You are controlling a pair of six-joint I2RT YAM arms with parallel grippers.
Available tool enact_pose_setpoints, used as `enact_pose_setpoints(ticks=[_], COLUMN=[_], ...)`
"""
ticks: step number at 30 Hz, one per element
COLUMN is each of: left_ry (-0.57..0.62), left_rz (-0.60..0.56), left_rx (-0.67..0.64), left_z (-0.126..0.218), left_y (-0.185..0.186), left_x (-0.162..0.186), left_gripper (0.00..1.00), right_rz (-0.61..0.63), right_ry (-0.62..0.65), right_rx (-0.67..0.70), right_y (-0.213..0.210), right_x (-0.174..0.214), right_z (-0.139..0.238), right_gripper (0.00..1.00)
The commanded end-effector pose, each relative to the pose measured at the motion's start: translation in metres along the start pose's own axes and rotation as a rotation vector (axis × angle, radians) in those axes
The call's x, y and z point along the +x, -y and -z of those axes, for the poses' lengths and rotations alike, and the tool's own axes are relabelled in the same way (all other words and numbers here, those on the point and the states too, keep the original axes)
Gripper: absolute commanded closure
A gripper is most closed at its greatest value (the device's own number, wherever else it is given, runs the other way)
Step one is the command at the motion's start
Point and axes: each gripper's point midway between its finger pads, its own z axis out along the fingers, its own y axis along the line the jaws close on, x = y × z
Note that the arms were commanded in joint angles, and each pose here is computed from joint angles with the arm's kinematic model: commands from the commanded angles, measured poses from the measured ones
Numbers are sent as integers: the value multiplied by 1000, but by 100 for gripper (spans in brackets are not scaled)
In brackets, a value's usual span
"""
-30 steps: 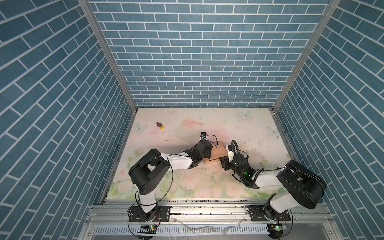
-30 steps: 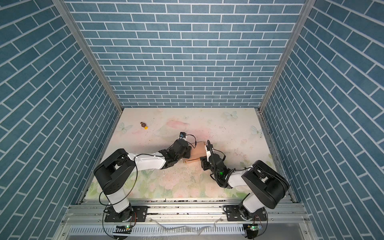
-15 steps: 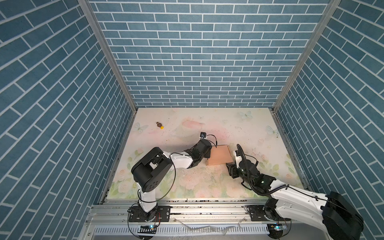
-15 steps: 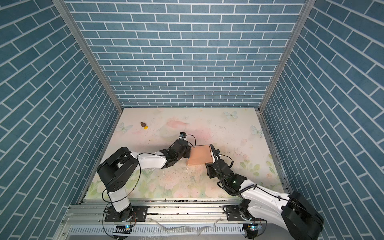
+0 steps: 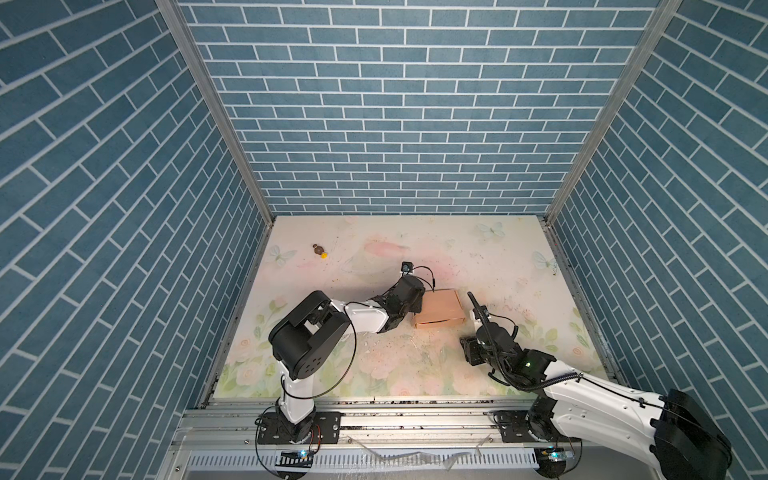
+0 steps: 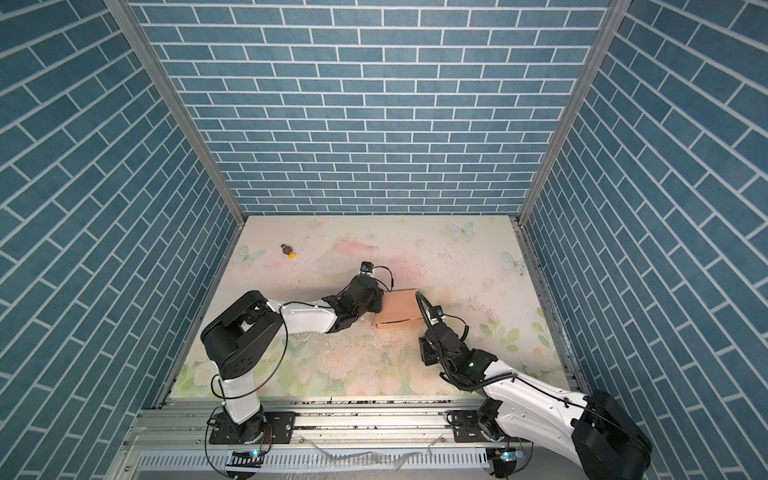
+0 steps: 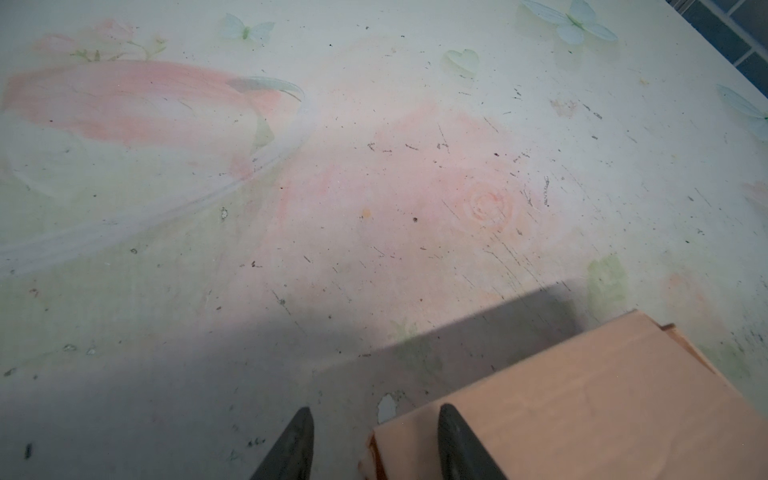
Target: Fold the paper box
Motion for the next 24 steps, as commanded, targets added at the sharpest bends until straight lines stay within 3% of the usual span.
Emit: enact_pose_setpoints(ticks=[1,12,18,24], left_ry=[-69,-29,22,117], left_rz=[-35,-25,-7,-1], left_rx=[-78,-79,-7,160], left_z=[-3,2,11,27], left_y=[-19,-23,-15,6], left_x=[22,21,17,5], left_gripper=[50,49,47,44], right_rz=[-22,-19,-20,-22], right_ry=[53,166,148,35], right_rx=[-52,-99,-55,13], right_y=[-12,-21,-27,-27], right_x=[-19,-59,-81,-92], right_z=[18,55,53,27], right_gripper=[44,49,50,50])
